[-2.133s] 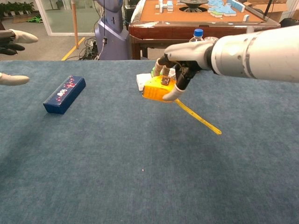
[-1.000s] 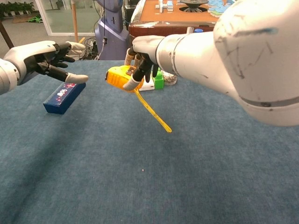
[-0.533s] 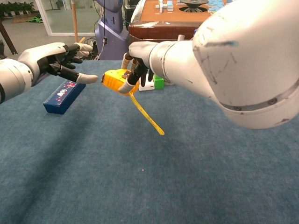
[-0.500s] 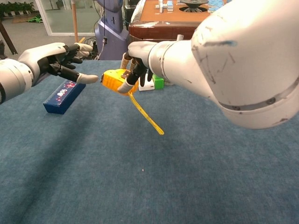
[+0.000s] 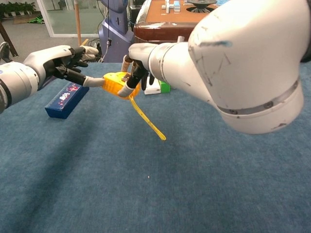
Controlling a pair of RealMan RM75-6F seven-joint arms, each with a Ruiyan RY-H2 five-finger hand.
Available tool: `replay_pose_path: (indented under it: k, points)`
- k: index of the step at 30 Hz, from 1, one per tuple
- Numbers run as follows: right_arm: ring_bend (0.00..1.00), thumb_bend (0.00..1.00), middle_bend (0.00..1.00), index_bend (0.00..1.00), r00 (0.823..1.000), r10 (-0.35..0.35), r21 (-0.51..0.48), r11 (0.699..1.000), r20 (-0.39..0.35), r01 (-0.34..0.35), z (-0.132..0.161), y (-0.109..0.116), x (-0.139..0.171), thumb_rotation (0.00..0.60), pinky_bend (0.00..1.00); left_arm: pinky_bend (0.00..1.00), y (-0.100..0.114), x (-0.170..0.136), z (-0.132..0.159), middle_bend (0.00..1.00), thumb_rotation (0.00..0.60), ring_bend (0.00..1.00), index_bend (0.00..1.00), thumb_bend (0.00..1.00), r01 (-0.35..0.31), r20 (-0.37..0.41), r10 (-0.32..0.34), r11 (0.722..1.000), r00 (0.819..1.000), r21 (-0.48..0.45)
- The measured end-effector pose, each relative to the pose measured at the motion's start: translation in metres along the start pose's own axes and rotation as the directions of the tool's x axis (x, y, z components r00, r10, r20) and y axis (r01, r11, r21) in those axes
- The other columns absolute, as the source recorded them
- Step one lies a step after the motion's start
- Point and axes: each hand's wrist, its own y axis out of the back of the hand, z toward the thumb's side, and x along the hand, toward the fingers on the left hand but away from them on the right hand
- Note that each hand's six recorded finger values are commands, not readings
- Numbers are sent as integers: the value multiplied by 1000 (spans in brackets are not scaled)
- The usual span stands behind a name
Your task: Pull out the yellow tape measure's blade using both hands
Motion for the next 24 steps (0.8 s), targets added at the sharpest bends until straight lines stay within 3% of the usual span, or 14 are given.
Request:
replay_pose_path:
  k: [24]
  points:
    - [483,804,584,564,1000,9,-2,1000,-7,-9,4,-6,-4,600,308,0,2,5,-7,0,600,0,0,219,-9,-22,9,1000,1000,13]
